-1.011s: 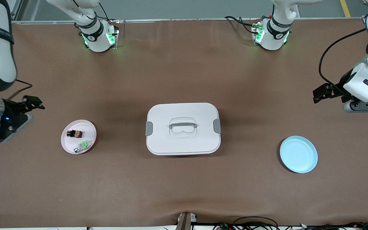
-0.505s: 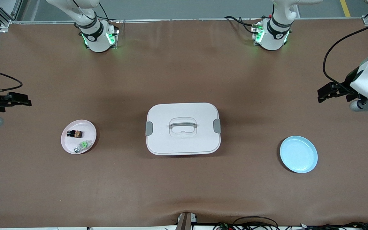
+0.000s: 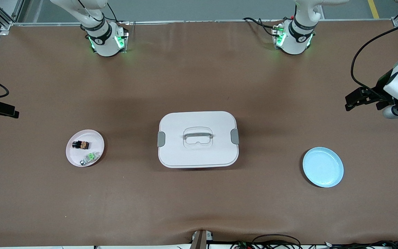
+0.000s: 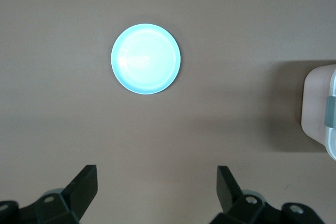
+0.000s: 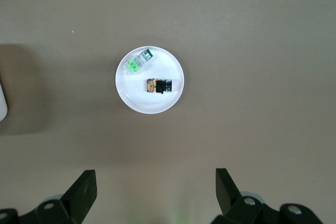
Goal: Transfer orange switch to right arm and place
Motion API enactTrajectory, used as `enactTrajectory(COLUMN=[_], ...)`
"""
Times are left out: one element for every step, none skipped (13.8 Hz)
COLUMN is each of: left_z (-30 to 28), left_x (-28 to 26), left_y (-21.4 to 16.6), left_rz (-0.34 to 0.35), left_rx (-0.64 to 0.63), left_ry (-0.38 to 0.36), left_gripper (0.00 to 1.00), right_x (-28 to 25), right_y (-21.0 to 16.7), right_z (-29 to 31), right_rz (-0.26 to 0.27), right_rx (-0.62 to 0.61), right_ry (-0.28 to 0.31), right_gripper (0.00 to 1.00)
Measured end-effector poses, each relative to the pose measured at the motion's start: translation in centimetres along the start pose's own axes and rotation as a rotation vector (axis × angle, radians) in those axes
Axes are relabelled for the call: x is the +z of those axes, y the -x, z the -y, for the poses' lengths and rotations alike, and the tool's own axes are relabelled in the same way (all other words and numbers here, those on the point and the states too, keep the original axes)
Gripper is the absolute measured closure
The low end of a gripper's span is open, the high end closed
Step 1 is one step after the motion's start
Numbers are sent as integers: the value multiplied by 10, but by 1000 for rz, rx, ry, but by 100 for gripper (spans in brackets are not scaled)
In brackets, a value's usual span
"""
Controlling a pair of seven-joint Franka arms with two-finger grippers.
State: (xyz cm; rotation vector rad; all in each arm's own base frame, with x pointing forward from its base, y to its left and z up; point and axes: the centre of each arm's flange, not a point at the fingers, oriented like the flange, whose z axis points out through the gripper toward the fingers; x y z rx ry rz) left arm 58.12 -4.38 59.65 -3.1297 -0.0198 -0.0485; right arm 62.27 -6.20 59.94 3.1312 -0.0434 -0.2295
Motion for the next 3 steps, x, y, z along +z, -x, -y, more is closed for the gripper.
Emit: enactTrajectory(left_z=[0, 0, 0], left_x=[0, 0, 0], left_y=[0, 0, 0], left_rz=[0, -1, -1], left_rx=[0, 0, 0], left_ry=[0, 0, 0], left_gripper=[0, 0, 0], right_x=[-1, -3, -9], right_y=[2, 3, 6], right_z=[3, 6, 8], right_rz=[9, 10, 3], right_rx=[-3, -4, -4], right_ry=[-19, -42, -61], right_gripper=[0, 0, 0])
